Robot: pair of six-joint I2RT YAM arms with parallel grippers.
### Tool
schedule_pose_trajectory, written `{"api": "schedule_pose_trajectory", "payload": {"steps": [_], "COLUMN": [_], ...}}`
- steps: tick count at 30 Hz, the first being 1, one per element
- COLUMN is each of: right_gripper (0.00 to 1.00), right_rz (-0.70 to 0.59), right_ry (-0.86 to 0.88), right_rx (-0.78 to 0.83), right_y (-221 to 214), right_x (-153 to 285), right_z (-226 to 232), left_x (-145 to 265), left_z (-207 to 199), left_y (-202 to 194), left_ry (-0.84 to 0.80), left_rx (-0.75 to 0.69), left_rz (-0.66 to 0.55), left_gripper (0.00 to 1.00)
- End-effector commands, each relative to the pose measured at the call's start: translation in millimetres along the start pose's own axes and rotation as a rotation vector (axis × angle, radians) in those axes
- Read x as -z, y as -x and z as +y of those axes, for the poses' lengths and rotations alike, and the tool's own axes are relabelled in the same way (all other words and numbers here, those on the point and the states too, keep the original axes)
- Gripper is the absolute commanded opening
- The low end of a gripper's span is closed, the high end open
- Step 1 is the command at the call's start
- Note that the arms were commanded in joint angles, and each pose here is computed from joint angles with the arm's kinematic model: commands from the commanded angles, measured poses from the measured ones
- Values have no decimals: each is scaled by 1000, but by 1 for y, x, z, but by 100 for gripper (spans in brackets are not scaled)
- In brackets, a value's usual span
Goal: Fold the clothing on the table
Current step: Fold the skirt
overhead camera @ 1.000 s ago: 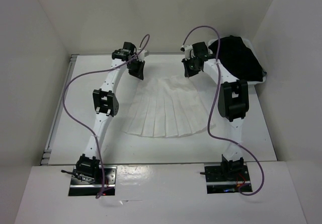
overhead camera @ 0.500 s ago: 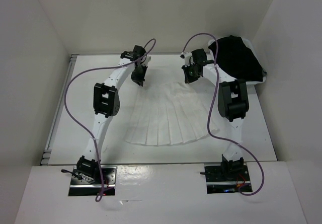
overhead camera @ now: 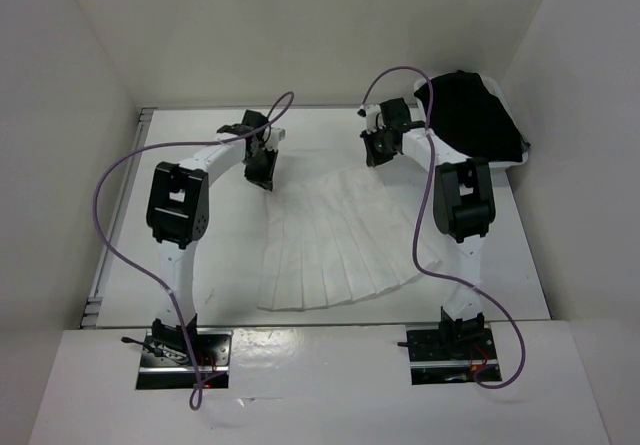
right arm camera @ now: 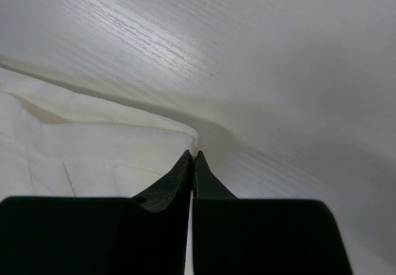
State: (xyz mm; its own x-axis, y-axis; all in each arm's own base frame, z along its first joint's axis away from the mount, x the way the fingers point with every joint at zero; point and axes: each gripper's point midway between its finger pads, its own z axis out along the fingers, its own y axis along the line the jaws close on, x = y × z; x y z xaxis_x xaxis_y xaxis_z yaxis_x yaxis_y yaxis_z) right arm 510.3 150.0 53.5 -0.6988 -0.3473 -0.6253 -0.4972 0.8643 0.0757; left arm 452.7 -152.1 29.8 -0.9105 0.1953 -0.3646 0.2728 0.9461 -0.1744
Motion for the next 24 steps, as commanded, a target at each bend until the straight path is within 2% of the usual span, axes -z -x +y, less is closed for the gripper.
{"api": "schedule_pose_trajectory", "payload": {"steps": [1, 6, 11, 13, 14, 17, 18, 24], "right_gripper": [0, 0, 0, 0, 0, 0, 0, 0], "right_rz": [-131, -189, -234, -268, -266, -297, -309, -382], "right_ry": [-73, -136, -200, -215, -222, -262, -279, -267], "right_rx": [50, 60, 43, 36, 22, -3, -20, -43], "right_y": [45, 69, 90, 102, 102, 113, 117, 147], "right_x": [34, 59, 72, 79, 76, 83, 87, 105], "right_z": [-5, -13, -23, -25, -27, -33, -36, -33], "left_x": [43, 76, 95, 92, 103, 99, 110, 134], "left_z": [-16, -23, -7, 1, -1, -4, -12, -23], "left_y": [34, 40, 70, 77, 90, 97, 109, 127], "left_ry": [-64, -106, -53, -34, -31, -51, -61, -69], "left_rx": [-120, -190, -228, -233, -242, -254, -282, -311], "left_rz": [-187, -259, -359, -364, -402, -395, -434, -477], "left_gripper": [1, 1, 1, 1, 1, 1, 1, 1]}}
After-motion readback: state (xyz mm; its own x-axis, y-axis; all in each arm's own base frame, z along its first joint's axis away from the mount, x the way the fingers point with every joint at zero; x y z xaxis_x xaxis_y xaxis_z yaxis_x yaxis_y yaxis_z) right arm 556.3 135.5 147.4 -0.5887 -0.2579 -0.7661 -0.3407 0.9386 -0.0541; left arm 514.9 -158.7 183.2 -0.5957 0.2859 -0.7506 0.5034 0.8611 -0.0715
